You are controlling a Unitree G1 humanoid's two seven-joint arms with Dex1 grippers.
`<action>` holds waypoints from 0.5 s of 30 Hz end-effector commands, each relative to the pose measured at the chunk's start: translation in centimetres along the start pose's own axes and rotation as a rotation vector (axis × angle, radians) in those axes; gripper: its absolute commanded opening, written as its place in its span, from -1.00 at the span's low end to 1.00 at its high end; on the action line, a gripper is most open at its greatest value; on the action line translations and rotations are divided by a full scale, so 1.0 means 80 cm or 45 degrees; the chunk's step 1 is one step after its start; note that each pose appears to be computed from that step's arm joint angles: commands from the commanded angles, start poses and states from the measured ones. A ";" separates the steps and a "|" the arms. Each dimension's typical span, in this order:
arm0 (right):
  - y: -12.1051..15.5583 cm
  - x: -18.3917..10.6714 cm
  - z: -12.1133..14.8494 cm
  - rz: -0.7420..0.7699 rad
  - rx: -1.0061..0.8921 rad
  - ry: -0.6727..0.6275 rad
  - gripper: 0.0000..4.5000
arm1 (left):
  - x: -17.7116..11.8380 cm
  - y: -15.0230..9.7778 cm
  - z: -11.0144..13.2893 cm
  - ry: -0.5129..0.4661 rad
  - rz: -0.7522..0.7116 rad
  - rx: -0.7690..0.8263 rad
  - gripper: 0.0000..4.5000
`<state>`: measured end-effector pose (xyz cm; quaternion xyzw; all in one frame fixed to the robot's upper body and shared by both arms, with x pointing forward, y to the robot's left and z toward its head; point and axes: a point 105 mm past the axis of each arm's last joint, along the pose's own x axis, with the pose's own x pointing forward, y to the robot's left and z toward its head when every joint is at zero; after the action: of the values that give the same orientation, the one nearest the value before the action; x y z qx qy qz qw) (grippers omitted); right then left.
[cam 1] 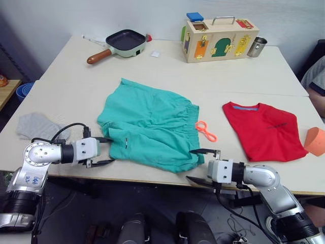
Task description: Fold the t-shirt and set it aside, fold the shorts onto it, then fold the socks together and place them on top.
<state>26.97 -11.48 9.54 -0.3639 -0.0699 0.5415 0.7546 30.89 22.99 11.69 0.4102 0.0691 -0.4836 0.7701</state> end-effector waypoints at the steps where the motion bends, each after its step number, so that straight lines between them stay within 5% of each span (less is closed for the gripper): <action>1: -0.010 -0.001 0.000 -0.028 -0.001 0.000 0.41 | 0.001 -0.013 -0.028 0.108 -0.038 -0.056 0.16; 6: -0.020 -0.003 -0.001 -0.046 0.035 0.002 -0.38 | 0.003 -0.031 -0.024 0.063 -0.125 -0.122 -0.52; 10: -0.018 -0.014 0.008 0.003 0.039 -0.032 -0.99 | -0.007 -0.064 0.006 -0.040 -0.315 -0.255 -1.00; 15: -0.012 -0.039 0.009 0.073 0.068 -0.037 -0.99 | -0.028 -0.093 0.060 -0.278 -0.483 -0.404 -1.00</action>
<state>26.57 -13.91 10.20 -0.3391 -0.0315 0.5636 0.7526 22.92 20.35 9.68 0.2195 0.1624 -0.6279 0.7288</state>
